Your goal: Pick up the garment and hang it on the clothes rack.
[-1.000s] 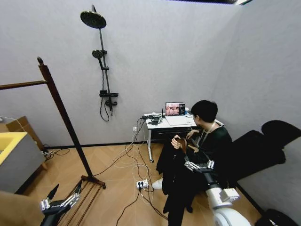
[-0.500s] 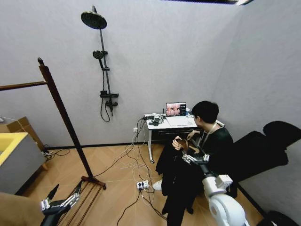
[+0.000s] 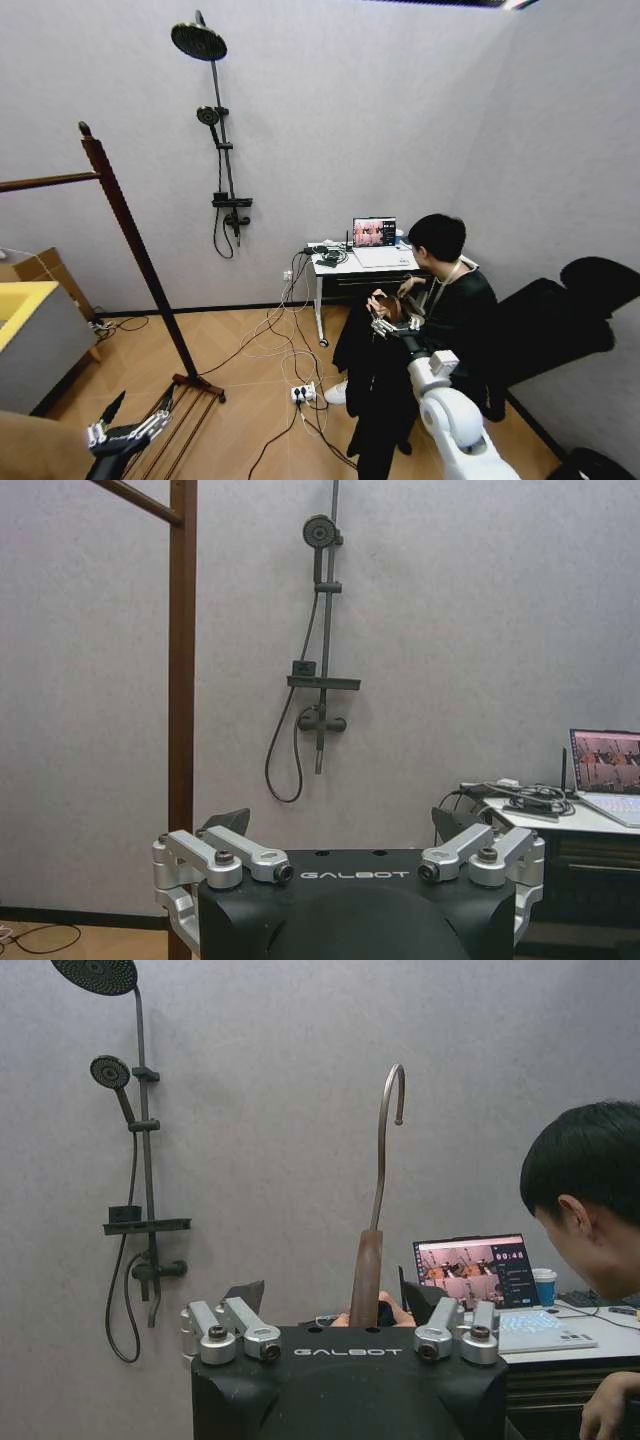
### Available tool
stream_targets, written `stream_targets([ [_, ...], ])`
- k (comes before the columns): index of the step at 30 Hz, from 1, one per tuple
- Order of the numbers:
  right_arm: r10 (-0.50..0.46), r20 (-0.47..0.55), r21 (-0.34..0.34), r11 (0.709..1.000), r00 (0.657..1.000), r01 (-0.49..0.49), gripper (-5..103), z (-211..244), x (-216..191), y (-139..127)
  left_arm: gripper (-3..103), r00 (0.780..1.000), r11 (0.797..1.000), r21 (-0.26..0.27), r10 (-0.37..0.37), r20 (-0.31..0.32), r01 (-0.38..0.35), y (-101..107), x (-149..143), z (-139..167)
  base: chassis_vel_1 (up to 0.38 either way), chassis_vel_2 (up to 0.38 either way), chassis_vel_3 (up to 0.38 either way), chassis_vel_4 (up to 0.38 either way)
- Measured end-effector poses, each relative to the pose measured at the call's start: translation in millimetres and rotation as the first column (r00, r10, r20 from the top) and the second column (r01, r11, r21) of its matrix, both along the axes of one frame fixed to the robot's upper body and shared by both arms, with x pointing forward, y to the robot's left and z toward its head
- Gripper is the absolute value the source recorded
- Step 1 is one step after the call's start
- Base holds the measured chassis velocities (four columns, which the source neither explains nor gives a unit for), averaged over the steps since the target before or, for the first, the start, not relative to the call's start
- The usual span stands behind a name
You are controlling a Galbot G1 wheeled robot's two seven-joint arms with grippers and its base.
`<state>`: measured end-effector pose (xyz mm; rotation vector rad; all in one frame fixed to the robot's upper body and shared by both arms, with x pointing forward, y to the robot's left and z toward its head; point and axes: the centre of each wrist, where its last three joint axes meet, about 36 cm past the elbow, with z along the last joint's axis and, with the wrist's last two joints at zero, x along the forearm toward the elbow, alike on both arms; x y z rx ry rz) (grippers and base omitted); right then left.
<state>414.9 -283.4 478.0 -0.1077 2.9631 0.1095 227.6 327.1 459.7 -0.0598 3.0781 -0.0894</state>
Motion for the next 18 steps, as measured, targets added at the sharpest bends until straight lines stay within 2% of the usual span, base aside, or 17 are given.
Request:
stream_targets([
  [1, -0.002, 0.000, 0.000, 1.000, 1.000, 0.002, 73, -0.1, 0.0, 0.0, 100, 1.000, 1.000, 0.000, 0.000, 0.000, 0.000, 0.0, 0.0, 0.0, 0.000, 0.000, 0.000, 0.000],
  [2, -0.002, 0.000, 0.000, 1.000, 1.000, 0.002, 73, -0.1, 0.0, 0.0, 100, 1.000, 1.000, 0.000, 0.000, 0.000, 0.000, 0.0, 0.0, 0.0, 0.000, 0.000, 0.000, 0.000],
  [4, -0.008, -0.002, 0.001, 1.000, 1.000, 0.008, 63, -0.7, -0.4, 0.2, 100, 1.000, 1.000, 0.000, 0.000, 0.000, 0.000, 0.0, 0.0, 0.0, 0.000, 0.000, 0.000, 0.000],
  [6, -0.010, -0.003, 0.002, 1.000, 1.000, 0.010, 63, -0.8, -0.5, 0.2, 100, 1.000, 1.000, 0.000, 0.000, 0.000, 0.000, 0.0, 0.0, 0.0, 0.000, 0.000, 0.000, 0.000],
  [7, -0.013, -0.002, 0.002, 1.000, 1.000, 0.013, 57, -0.6, -0.9, 0.0, 100, 1.000, 1.000, 0.000, 0.000, 0.000, 0.000, 0.0, 0.0, 0.0, 0.000, 0.000, 0.000, 0.000],
  [8, -0.013, -0.002, 0.002, 1.000, 1.000, 0.013, 57, -0.6, -0.9, 0.0, 100, 1.000, 1.000, 0.000, 0.000, 0.000, 0.000, 0.0, 0.0, 0.0, 0.000, 0.000, 0.000, 0.000],
  [9, -0.016, -0.001, 0.003, 1.000, 1.000, 0.016, 52, 0.0, -1.4, -0.2, 100, 1.000, 1.000, 0.000, 0.000, 0.000, 0.000, 0.0, 0.0, 0.0, 0.000, 0.000, 0.000, 0.000],
  [10, -0.019, 0.002, 0.002, 1.000, 1.000, 0.019, 41, 1.1, -2.4, -0.6, 100, 1.000, 1.000, 0.000, 0.000, 0.000, 0.000, 0.0, 0.0, 0.0, 0.000, 0.000, 0.000, 0.000],
  [12, -0.021, 0.005, 0.002, 1.000, 1.000, 0.021, 41, 2.1, -3.3, -1.3, 100, 1.000, 1.000, 0.000, 0.000, 0.000, 0.000, 0.0, 0.0, 0.0, 0.000, 0.000, 0.000, 0.000],
  [13, -0.024, 0.007, 0.001, 1.000, 1.000, 0.024, 35, 2.9, -4.5, -2.1, 100, 1.000, 1.000, 0.000, 0.000, 0.000, 0.000, 0.0, 0.0, 0.0, 0.000, 0.000, 0.000, 0.000],
  [14, -0.024, 0.007, 0.001, 1.000, 1.000, 0.024, 35, 2.9, -4.5, -2.1, 100, 1.000, 1.000, 0.000, 0.000, 0.000, 0.000, 0.0, 0.0, 0.0, 0.000, 0.000, 0.000, 0.000],
  [15, -0.027, 0.009, 0.001, 1.000, 1.000, 0.027, 25, 3.6, -5.9, -2.8, 100, 1.000, 1.000, 0.000, 0.000, 0.000, 0.000, 0.0, 0.0, 0.0, 0.000, 0.000, 0.000, 0.000],
  [16, -0.031, 0.010, 0.001, 1.000, 0.999, 0.031, 19, 4.0, -6.9, -3.4, 100, 1.000, 1.000, 0.000, 0.000, 0.000, 0.000, 0.0, 0.0, 0.0, 0.000, 0.000, 0.000, 0.000],
  [17, -0.031, 0.010, 0.001, 1.000, 0.999, 0.031, 19, 4.0, -6.9, -3.4, 100, 1.000, 1.000, 0.000, 0.000, 0.000, 0.000, 0.0, 0.0, 0.0, 0.000, 0.000, 0.000, 0.000],
  [18, -0.035, 0.012, 0.002, 0.999, 0.999, 0.035, 13, 4.4, -7.9, -3.7, 100, 1.000, 1.000, 0.000, 0.000, 0.000, 0.000, 0.0, 0.0, 0.0, 0.000, 0.000, 0.000, 0.000],
])
